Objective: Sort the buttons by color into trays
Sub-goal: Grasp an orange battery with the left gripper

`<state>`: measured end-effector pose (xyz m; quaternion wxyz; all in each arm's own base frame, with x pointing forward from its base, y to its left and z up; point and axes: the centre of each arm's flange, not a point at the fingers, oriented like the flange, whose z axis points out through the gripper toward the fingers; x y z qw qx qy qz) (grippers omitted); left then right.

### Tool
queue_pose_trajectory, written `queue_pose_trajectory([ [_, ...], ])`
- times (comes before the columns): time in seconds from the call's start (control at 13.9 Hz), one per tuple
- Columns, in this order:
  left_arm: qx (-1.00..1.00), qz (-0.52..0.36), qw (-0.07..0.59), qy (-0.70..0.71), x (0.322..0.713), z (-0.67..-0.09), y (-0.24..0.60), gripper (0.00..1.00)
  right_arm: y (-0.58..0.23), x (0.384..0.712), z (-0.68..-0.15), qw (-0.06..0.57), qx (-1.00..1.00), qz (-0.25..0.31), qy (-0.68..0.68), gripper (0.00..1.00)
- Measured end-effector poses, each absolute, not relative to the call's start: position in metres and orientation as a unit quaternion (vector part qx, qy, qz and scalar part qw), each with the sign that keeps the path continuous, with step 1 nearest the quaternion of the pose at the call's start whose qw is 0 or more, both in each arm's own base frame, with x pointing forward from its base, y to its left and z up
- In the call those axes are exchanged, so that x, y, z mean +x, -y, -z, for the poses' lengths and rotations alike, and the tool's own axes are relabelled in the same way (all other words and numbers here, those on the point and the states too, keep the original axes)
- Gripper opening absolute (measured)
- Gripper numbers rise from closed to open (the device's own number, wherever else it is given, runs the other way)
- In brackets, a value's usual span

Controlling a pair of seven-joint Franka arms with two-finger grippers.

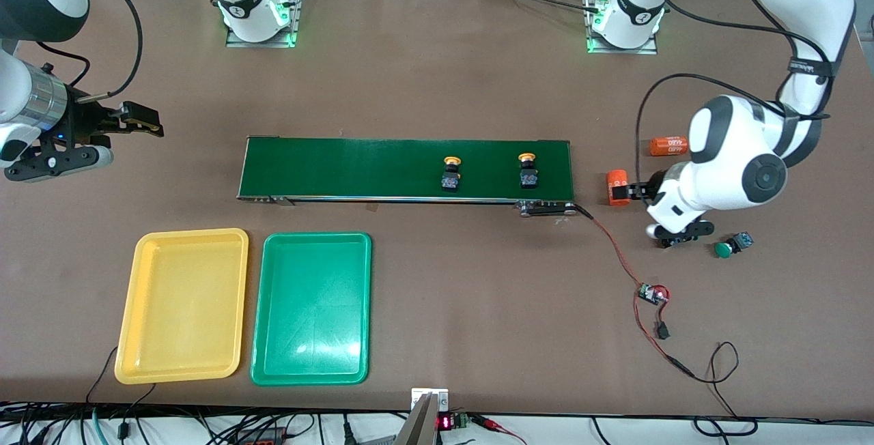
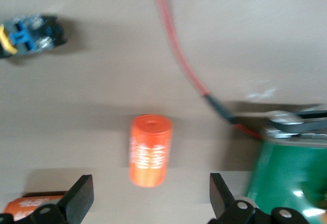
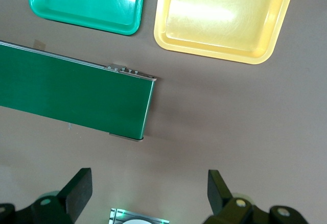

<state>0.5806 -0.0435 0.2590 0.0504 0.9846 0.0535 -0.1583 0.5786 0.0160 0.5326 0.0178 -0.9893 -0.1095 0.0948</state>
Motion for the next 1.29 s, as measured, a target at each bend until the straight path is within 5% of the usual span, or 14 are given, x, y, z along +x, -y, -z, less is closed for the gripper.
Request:
queue_pose_trajectory([
  [0.57, 0.986, 0.16, 0.05, -0.028, 0.549, -0.194, 0.053, 1.0, -0.018, 0.574, -0.525, 0.02, -0.988, -0.111, 0.11, 1.0],
  [0.86, 0.986, 0.151, 0.058, -0.029, 0.55, -0.179, 0.054, 0.97, -0.019, 0.541, -0.505, 0.016, -0.986, -0.125, 0.11, 1.0],
  [1.15, 0.987, 0.152, 0.06, -0.013, 0.548, -0.176, 0.055, 0.56, -0.02, 0.475, -0.479, 0.001, -0.991, -0.088, 0.102, 1.0],
  [1.29, 0.987, 0.144, 0.065, 0.037, 0.551, -0.183, 0.054, 0.51, -0.022, 0.454, -0.473, -0.001, -0.994, -0.084, 0.073, 1.0],
])
